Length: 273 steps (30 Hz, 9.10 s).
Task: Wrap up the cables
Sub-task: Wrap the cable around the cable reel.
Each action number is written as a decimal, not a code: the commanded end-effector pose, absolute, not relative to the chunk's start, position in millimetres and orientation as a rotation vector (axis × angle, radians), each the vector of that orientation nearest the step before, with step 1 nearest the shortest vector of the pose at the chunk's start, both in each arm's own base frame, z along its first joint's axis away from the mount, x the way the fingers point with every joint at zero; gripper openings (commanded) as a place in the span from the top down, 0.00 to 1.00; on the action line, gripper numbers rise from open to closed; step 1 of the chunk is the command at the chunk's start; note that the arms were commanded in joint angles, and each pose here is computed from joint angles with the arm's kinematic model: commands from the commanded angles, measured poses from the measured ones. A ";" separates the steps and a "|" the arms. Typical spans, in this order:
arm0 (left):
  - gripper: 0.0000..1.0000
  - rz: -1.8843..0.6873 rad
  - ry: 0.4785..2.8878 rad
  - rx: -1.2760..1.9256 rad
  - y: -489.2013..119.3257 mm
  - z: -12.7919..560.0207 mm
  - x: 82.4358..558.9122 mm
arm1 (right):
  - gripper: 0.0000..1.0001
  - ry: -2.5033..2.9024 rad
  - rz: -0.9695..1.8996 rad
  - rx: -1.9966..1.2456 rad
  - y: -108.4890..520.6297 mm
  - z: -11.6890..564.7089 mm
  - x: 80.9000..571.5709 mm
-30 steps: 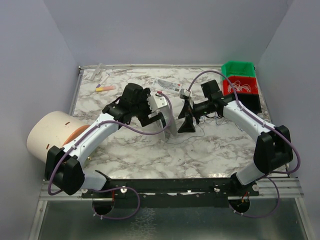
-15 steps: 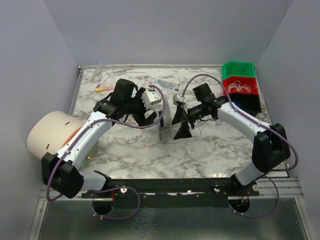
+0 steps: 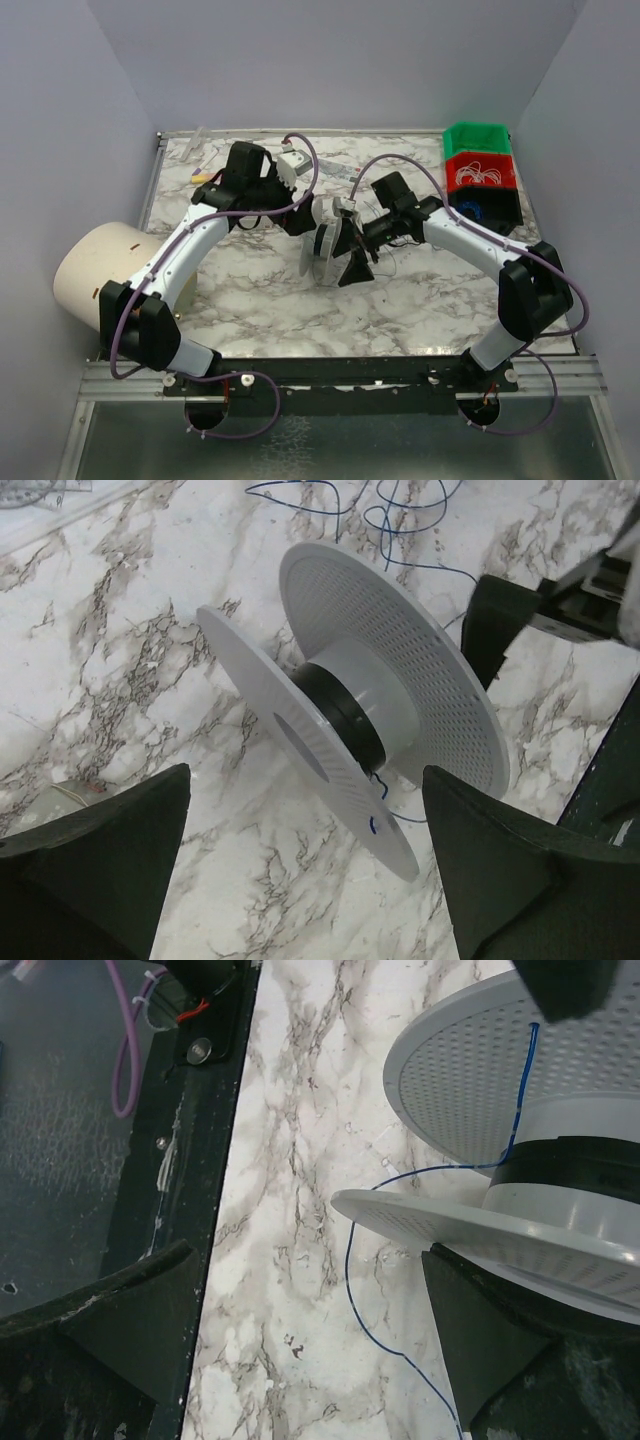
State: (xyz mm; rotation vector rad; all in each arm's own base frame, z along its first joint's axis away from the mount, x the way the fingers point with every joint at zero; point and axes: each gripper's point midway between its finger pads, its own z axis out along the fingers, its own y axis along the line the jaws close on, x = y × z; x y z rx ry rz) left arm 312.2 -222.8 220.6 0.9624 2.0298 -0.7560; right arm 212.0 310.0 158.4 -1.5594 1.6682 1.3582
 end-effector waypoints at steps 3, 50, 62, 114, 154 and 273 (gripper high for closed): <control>0.14 -0.732 2.104 0.793 -225.4 216.7 344.5 | 0.00 1.704 1.288 -1.526 317.0 152.0 224.3; 0.42 -0.622 2.180 0.994 -229.2 178.3 320.1 | 0.00 1.780 1.157 -1.487 314.7 141.3 244.0; 0.50 -0.605 2.186 0.993 -226.7 176.3 320.7 | 0.00 1.782 1.154 -1.489 314.7 140.2 244.4; 1.00 -0.541 1.858 0.546 -252.1 382.3 409.2 | 0.00 1.629 0.201 -1.033 223.8 218.9 351.7; 1.00 -0.847 1.821 0.432 -200.4 401.1 372.5 | 0.89 1.750 0.202 -1.085 215.3 101.4 399.9; 1.00 -1.180 1.952 0.221 -195.4 324.3 384.7 | 0.99 1.834 0.189 -0.416 188.0 187.5 430.6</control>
